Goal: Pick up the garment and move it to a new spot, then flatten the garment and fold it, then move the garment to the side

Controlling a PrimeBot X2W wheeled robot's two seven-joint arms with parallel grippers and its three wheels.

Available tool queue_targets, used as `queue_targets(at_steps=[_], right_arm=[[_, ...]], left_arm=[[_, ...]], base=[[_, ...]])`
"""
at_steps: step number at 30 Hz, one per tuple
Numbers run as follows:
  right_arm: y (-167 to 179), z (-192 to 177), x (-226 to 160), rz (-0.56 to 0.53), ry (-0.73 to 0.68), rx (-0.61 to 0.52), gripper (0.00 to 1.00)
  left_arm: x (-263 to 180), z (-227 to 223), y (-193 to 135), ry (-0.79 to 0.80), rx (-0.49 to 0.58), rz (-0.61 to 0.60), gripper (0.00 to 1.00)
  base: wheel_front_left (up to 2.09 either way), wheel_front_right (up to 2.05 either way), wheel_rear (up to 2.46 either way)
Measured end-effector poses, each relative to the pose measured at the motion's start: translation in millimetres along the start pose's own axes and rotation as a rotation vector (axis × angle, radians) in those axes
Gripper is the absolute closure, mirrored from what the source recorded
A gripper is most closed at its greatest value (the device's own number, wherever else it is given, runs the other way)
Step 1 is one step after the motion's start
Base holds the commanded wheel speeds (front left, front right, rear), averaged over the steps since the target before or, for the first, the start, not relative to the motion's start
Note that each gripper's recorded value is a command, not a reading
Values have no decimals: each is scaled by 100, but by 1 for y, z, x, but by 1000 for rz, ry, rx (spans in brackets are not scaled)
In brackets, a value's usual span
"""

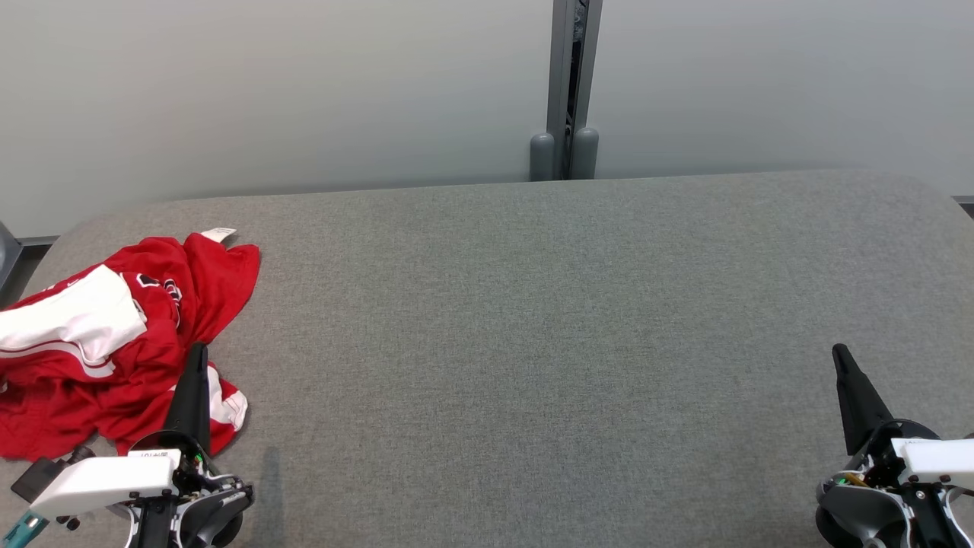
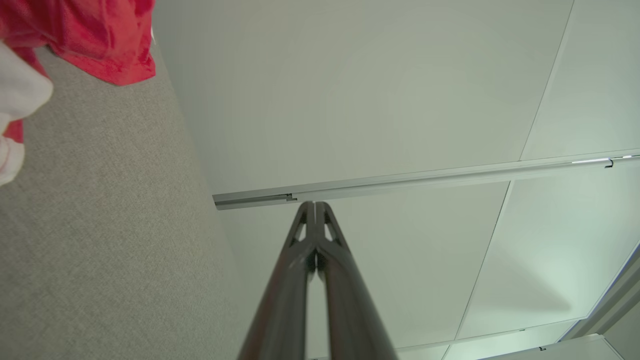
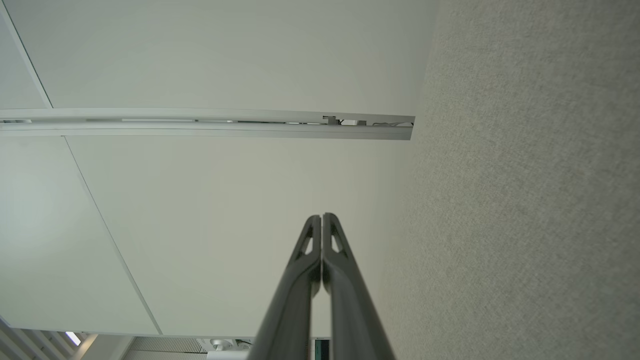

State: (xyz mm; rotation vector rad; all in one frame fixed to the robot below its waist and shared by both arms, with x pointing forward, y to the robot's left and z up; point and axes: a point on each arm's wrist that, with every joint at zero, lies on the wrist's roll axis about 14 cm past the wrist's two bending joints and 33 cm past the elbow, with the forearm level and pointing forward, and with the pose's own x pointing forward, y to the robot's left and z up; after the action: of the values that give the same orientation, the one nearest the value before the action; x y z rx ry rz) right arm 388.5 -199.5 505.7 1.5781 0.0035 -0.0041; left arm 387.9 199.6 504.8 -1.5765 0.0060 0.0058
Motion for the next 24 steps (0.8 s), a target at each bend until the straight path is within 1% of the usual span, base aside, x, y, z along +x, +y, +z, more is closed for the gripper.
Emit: queue_targets(at_steps=[3,4,8,10,20,24], right_arm=[[0,0,0,0,0,0,100],[-2,0,0,-4,0,2,0],[-26,-4,-12,-76,-3,21,0],[-29,-5,-14,-85,-4,23,0],[-14,-10,-11,-38,-9,-3,0],[-5,-12,-9,-13,-8,-47,0]], left_arm=[[0,0,0,0,0,0,100],[-1,0,2,0,-1,5,0],[-13,-3,28,-2,-17,82,0],[-16,-4,34,-8,-20,99,0],[-13,-6,25,-26,3,74,0],[-11,-7,18,-29,47,58,0]], base=[[0,0,0],[0,0,0],[0,0,0],[0,0,0],[0,0,0],[0,0,0]])
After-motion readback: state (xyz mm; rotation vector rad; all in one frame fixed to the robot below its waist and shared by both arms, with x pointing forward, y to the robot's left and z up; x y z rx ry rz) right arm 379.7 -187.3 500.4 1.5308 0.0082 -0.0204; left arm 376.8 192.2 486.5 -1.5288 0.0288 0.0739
